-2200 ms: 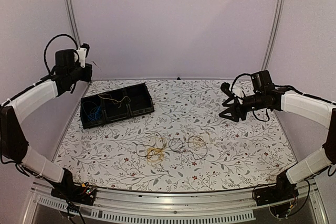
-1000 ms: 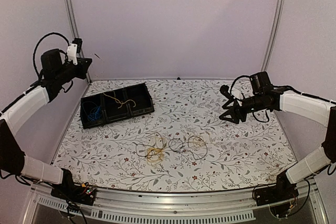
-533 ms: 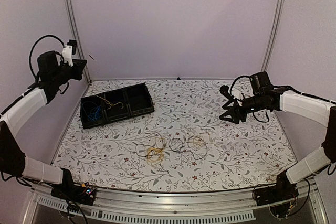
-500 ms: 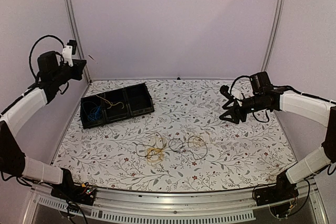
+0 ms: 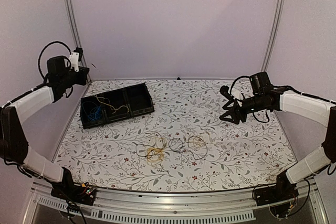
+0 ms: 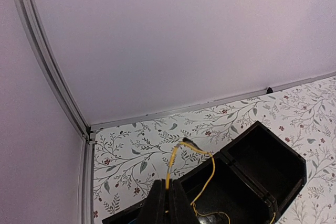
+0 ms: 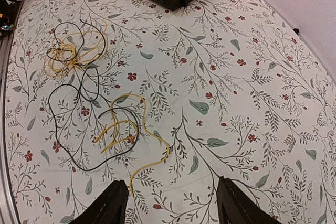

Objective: Untangle the cables

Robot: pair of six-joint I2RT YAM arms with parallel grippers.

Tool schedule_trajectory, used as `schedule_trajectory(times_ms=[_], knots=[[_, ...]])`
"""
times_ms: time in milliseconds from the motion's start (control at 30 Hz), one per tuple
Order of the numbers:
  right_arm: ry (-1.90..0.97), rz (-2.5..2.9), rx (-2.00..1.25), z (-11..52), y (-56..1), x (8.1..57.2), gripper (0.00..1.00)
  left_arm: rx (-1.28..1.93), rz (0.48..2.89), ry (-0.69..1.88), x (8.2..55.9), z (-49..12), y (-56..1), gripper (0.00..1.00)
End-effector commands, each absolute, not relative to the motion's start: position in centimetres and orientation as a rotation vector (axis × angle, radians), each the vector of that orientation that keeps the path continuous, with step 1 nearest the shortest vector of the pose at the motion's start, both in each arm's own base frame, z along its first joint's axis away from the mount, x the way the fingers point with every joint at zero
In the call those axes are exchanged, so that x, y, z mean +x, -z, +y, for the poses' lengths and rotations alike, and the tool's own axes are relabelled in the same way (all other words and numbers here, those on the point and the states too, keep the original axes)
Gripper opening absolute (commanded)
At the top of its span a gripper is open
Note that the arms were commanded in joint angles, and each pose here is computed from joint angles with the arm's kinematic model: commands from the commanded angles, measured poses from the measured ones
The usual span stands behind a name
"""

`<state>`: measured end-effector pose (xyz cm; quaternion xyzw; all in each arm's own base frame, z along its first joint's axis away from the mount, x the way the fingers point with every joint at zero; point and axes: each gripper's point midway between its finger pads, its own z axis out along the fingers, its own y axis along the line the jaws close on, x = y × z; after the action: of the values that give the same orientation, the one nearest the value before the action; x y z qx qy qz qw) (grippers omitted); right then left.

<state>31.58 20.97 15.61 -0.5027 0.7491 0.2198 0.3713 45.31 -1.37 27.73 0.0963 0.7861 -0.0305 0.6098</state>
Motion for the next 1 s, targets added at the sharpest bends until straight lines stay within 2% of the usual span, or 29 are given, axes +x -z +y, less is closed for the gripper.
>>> schedule_trajectory(times_ms=[0, 333, 667, 967], knots=[[-0.545, 1.908, -1.301, 21.0, -16.1, 31.9, 0.62, 0.223, 1.780, -0.001, 45.5, -0.3, -28.9, 0.00], [-0.551, 1.913, -1.308, 21.0, -15.9, 31.8, 0.62, 0.174, 1.752, -0.074, 44.9, 1.5, -29.8, 0.00], [-0.543, 1.917, -1.310, 20.9, -15.8, 31.8, 0.62, 0.162, 1.794, -0.032, 45.5, 0.4, -26.8, 0.00], [-0.542, 1.925, -1.319, 20.9, -15.5, 31.8, 0.62, 0.282, 1.845, 0.054, 46.3, -4.7, -23.3, 0.00]])
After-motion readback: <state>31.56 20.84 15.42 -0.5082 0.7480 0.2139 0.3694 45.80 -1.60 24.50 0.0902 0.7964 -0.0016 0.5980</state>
